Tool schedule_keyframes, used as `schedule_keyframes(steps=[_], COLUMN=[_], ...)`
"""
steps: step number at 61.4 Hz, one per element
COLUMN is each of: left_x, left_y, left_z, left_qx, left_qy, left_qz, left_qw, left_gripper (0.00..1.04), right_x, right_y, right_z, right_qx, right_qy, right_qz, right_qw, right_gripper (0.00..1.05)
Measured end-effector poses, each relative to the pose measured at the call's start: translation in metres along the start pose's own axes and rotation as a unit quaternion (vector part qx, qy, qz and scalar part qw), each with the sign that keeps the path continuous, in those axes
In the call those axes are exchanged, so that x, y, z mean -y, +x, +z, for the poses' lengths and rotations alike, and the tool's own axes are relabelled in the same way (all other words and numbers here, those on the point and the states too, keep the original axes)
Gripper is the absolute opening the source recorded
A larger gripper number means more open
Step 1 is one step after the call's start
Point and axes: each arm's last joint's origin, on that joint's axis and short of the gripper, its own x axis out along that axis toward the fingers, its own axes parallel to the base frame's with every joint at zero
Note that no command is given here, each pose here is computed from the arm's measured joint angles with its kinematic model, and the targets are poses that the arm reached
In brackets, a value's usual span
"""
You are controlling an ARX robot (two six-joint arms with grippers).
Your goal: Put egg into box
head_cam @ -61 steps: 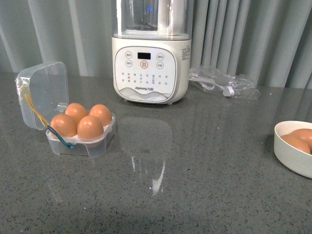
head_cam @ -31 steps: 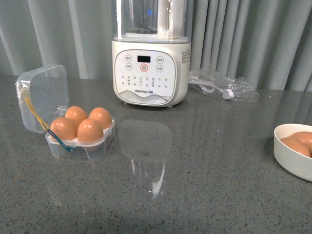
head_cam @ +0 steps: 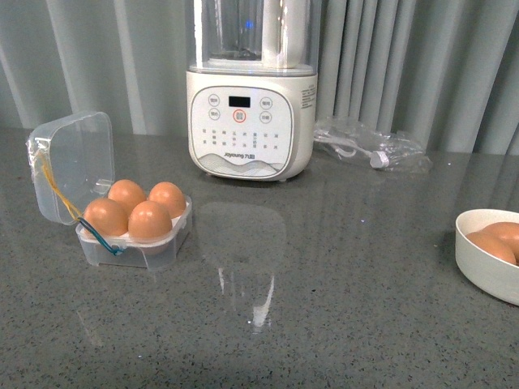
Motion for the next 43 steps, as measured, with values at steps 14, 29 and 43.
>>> schedule_keyframes(steps=[14, 29, 43], left_x=[0.0, 0.0, 0.0052], left_y=[0.0, 0.0, 0.0021], left_z=[0.0, 0.0, -0.0043], left_qx=[0.0, 0.0, -0.185], left_qy=[0.0, 0.0, -0.027], left_qz=[0.0, 0.0, 0.162], left_qw=[1.0, 1.0, 0.969], left_gripper=[0.98, 0.98, 0.98], right_x=[0.0, 0.0, 0.0], right_y=[0.0, 0.0, 0.0], right_z=[0.0, 0.0, 0.0], right_qx=[0.0, 0.0, 0.0], right_qy=[0.0, 0.0, 0.0], right_qz=[0.0, 0.0, -0.001], right_qw=[1.0, 1.0, 1.0], right_gripper=[0.98, 0.97, 0.97])
